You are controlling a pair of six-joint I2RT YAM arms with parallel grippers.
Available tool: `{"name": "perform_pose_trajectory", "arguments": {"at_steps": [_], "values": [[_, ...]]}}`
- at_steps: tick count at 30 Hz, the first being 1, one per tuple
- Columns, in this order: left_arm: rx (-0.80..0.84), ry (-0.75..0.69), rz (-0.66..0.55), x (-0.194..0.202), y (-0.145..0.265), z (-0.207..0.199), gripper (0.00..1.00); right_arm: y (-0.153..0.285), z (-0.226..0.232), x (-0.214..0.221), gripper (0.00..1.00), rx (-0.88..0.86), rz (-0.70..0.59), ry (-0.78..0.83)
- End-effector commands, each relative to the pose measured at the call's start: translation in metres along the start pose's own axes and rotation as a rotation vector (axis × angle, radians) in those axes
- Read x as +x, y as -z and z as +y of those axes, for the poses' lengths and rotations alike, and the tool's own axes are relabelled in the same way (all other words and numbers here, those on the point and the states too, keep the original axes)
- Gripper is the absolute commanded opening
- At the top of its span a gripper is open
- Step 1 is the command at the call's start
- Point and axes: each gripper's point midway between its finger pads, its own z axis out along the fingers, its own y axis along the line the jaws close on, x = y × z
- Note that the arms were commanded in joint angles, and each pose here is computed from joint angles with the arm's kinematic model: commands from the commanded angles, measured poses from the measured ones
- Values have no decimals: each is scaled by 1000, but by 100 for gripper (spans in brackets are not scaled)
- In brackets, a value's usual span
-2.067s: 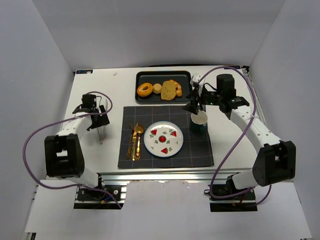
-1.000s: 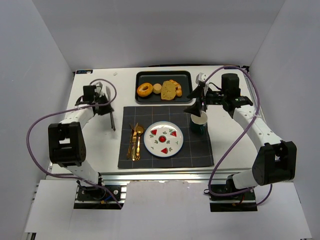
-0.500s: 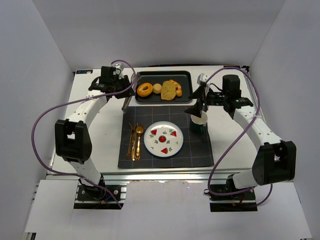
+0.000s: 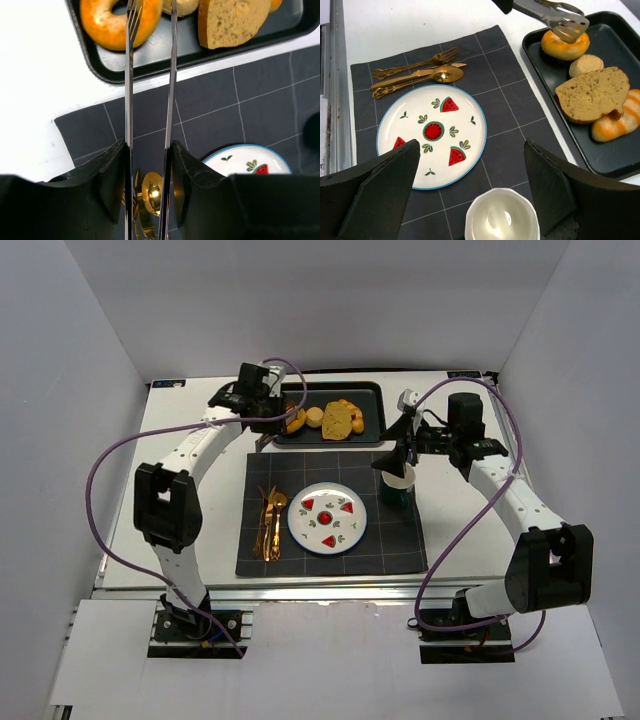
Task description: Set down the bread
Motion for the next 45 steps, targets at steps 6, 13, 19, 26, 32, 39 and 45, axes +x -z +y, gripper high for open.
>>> {"name": "perform_pose_trajectory", "arguments": {"at_steps": [6,13,19,26,32,39,45], "values": [[-145,-150,-34,-22,-4,2,50,6,4,-8,89,-12,-35,15],[-193,-179,-29,-23,-10,3,51,8,2,-6,89,-10,-35,6],[-175,-200,3,-11,-17,-3,51,7,1,-5,89,-16,-38,-1],[-135,-206,4,-9,-16,-12,52,7,0,-4,89,-18,-37,-8],[-172,-216,29,-1,-21,-4,53,7,-1,-5,89,-19,-39,-10],[-181,-227,50,5,-30,-4,53,8,0,-5,89,-22,-42,-11],[-162,-237,62,10,-37,-11,53,9,-1,-3,89,-20,-42,-15]]}}
